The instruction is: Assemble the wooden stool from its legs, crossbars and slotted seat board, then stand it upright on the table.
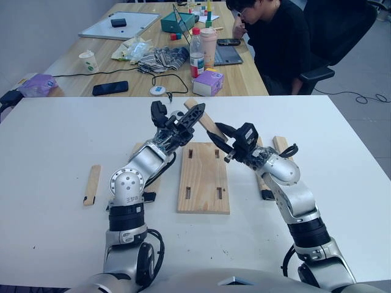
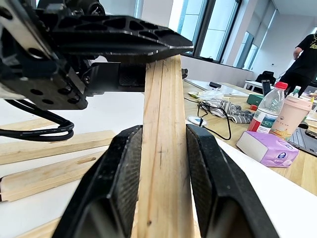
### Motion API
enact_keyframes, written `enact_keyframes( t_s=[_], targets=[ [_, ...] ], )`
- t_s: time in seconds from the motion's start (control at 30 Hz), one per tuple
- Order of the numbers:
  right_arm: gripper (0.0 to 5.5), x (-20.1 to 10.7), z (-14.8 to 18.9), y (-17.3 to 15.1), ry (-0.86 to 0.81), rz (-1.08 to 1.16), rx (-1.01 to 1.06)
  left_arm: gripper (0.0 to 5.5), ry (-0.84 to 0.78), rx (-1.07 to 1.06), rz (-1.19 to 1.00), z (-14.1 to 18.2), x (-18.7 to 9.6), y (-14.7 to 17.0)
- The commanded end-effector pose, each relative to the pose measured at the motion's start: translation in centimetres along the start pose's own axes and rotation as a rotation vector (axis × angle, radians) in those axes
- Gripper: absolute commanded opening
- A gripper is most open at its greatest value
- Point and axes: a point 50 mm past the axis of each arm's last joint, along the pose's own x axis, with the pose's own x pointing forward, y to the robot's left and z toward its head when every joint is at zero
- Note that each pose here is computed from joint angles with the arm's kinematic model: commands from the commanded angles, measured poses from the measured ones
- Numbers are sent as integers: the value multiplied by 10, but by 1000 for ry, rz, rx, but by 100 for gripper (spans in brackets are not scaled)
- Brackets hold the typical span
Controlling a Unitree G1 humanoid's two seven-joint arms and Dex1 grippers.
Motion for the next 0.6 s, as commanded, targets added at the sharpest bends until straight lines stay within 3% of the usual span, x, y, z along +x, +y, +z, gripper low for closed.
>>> enact_keyframes(
  t_s=[0.03, 0.3, 0.53, 0.6],
  targets=[
    [129, 2, 3, 0, -7, -4, 8, 50, -31, 22, -11, 4, -1, 0],
    [129, 2, 2, 3, -20, 10, 37, 37, -54, -24, 2, 7, -1, 5],
    [276, -16, -10, -11, 63, -12, 15, 37, -144, 109, 206, 35, -25, 36],
    [279, -25, -15, -21, 104, -35, -9, 37, -165, 184, 288, 46, -42, 47]
  ],
)
